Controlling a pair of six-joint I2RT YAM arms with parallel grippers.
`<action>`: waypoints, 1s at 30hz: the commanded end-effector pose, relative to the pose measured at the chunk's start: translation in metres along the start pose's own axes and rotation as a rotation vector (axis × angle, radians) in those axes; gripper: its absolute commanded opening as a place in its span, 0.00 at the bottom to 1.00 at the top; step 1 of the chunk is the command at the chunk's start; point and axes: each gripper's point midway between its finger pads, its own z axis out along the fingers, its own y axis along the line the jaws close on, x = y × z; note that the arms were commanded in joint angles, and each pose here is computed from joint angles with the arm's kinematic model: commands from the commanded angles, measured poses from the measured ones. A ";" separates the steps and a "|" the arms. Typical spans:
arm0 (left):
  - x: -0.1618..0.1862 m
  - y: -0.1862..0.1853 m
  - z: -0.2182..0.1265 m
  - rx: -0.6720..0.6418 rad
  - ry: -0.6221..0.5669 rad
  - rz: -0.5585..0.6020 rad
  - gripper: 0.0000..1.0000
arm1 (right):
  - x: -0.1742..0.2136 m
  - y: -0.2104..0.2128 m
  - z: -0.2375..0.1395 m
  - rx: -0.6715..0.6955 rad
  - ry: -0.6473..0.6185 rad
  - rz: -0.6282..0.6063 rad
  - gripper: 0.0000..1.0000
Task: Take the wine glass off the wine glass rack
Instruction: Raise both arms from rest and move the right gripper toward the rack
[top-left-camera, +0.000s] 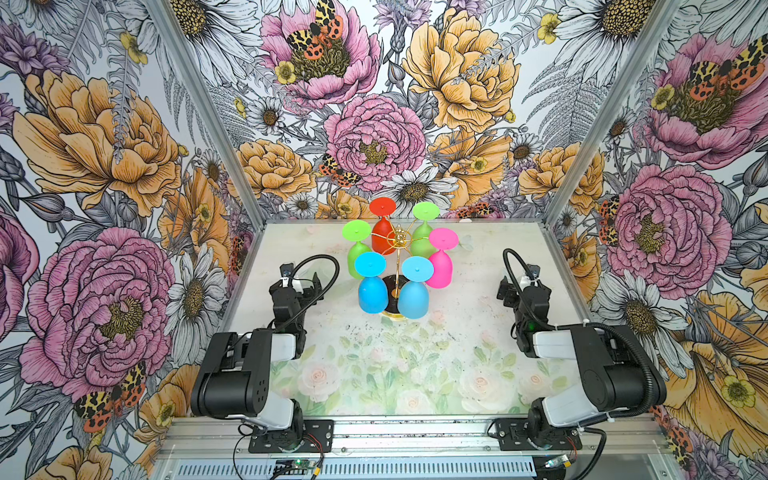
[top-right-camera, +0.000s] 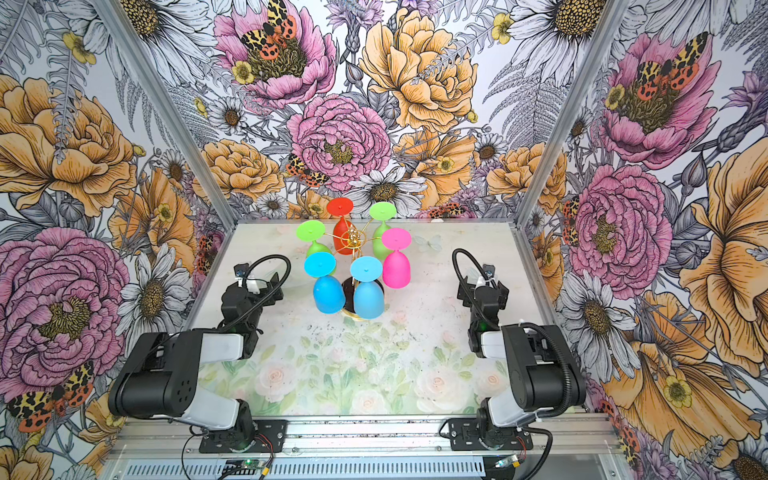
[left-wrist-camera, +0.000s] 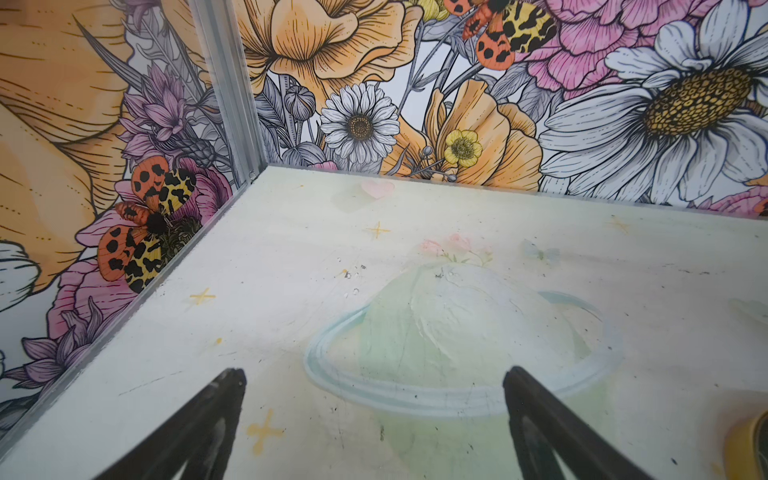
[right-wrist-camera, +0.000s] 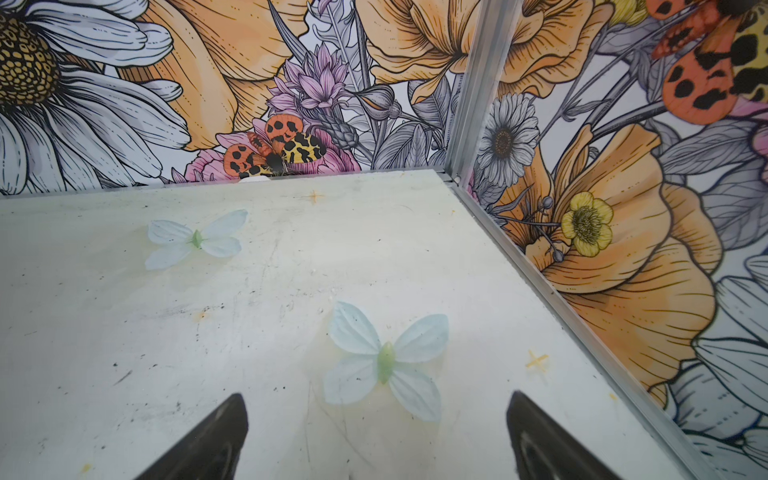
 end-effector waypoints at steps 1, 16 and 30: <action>-0.024 0.007 -0.004 -0.048 -0.010 -0.025 0.98 | -0.034 0.001 -0.003 0.016 -0.025 -0.021 0.96; -0.107 -0.008 -0.062 0.002 0.106 -0.144 0.99 | -0.124 0.033 -0.065 -0.220 0.188 0.190 0.88; -0.137 -0.073 -0.146 0.427 0.223 -0.158 0.99 | -0.200 0.148 -0.180 -0.962 0.413 0.452 0.79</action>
